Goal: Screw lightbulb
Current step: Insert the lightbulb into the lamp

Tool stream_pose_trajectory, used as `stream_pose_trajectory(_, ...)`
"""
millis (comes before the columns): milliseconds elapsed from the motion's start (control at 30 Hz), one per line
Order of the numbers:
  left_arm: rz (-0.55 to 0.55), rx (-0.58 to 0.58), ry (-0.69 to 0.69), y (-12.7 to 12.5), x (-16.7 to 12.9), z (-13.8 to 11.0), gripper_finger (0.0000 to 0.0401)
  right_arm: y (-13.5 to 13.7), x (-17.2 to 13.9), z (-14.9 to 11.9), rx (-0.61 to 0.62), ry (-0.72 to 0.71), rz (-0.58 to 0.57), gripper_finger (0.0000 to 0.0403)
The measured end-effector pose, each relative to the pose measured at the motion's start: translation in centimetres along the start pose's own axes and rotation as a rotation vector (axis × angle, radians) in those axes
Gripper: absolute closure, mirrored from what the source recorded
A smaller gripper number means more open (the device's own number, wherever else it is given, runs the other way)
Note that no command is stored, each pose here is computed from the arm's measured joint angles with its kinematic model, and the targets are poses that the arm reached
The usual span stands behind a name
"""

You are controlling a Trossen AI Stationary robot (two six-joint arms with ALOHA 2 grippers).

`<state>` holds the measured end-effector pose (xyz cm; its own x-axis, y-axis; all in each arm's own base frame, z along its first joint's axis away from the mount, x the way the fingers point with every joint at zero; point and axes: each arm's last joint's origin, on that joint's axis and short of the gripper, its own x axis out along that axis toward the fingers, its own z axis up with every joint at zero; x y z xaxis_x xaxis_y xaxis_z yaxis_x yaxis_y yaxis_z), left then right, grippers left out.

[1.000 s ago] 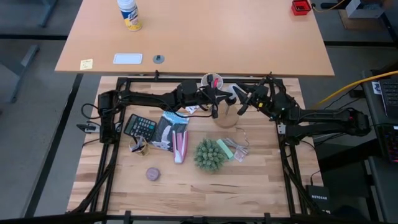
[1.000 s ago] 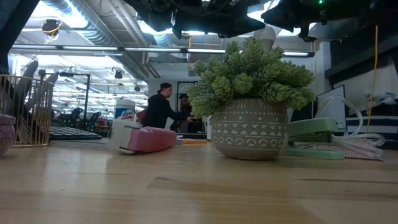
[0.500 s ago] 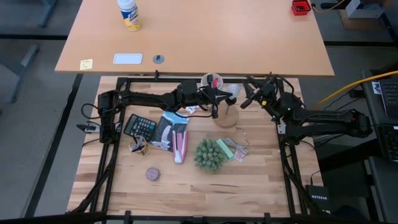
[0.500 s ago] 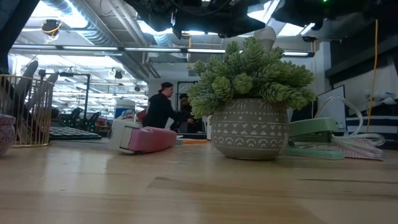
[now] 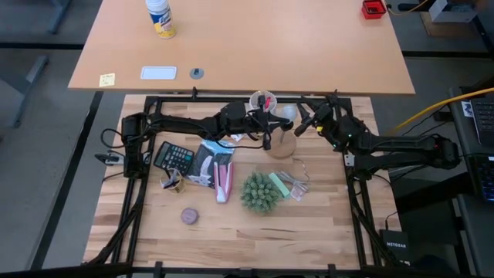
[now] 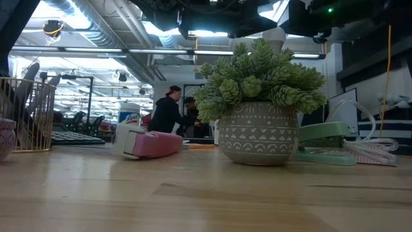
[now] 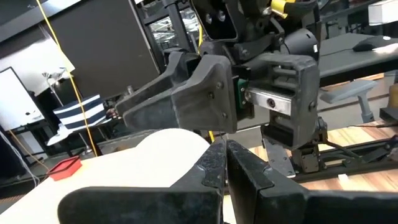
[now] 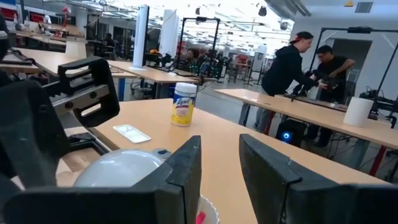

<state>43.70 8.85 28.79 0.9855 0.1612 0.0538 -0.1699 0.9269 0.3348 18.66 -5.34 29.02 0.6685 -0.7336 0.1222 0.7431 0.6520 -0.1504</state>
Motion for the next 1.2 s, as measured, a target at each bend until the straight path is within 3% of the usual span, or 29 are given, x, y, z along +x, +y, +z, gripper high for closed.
stream_pose_trajectory(767,-0.028,-0.049,0.038,-0.89,0.01,-0.15,0.0396,0.12,-0.01,-0.53,-0.033,0.047,0.012,0.029)
stream_pose_trajectory(1200,0.082,-0.043,0.131,-0.75,-0.05,-0.76,0.0396,0.17,-0.03,-0.69,-0.044,0.062,0.016,0.029)
